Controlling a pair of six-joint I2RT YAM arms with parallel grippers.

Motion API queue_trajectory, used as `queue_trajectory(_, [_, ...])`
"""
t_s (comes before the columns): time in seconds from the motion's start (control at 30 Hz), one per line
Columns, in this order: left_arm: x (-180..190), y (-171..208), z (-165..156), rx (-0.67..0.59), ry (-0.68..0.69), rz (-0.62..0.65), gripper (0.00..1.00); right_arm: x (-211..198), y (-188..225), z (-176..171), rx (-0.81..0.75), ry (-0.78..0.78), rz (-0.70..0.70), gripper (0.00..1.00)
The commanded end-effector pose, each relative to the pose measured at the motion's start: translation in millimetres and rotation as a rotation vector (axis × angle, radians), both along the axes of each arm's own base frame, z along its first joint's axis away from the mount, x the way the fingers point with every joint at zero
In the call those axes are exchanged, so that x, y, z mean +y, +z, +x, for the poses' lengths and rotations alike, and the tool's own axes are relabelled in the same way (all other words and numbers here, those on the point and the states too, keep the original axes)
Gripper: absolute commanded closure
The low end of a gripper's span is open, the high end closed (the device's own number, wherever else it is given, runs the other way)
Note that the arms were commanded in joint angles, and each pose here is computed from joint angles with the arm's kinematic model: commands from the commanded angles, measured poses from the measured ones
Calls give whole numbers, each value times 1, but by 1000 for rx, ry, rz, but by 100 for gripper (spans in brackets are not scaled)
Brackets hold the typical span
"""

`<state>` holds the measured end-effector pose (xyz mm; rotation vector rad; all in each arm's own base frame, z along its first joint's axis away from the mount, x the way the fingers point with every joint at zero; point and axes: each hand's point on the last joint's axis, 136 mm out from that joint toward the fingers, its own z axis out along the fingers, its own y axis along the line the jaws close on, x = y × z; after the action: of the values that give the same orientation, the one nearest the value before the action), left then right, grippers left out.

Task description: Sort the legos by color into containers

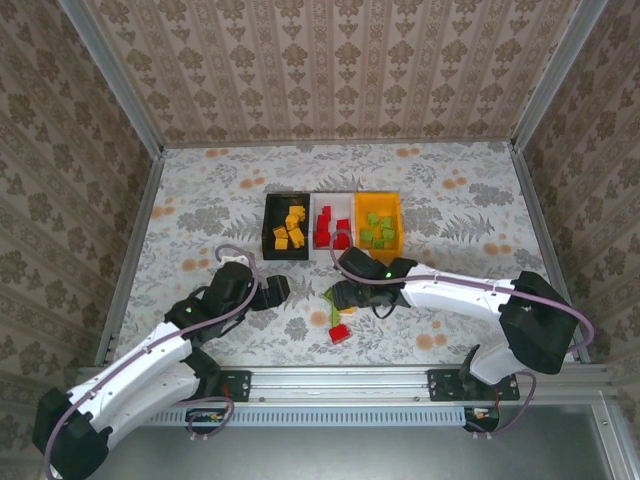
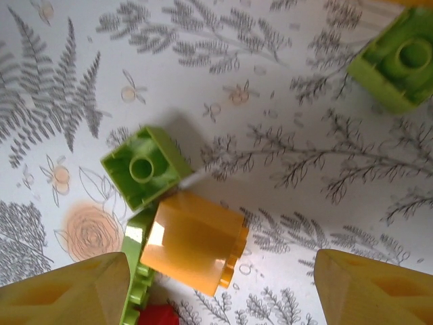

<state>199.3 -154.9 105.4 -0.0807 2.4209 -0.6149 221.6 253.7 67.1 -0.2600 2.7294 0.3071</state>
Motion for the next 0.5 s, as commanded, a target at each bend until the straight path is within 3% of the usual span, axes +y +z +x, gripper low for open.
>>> queue_trajectory(0.0, [-3, 6, 4, -22, 0, -22, 0, 4, -8, -1, -2, -18, 2, 26])
queue_trajectory(0.23, [0, 2, 1, -11, 7, -21, 0, 15, -18, 3, -17, -16, -1, 24])
queue_trajectory(0.47, [3, 1, 0, -14, 12, -20, 0, -13, -33, 2, 14, -104, -116, 30])
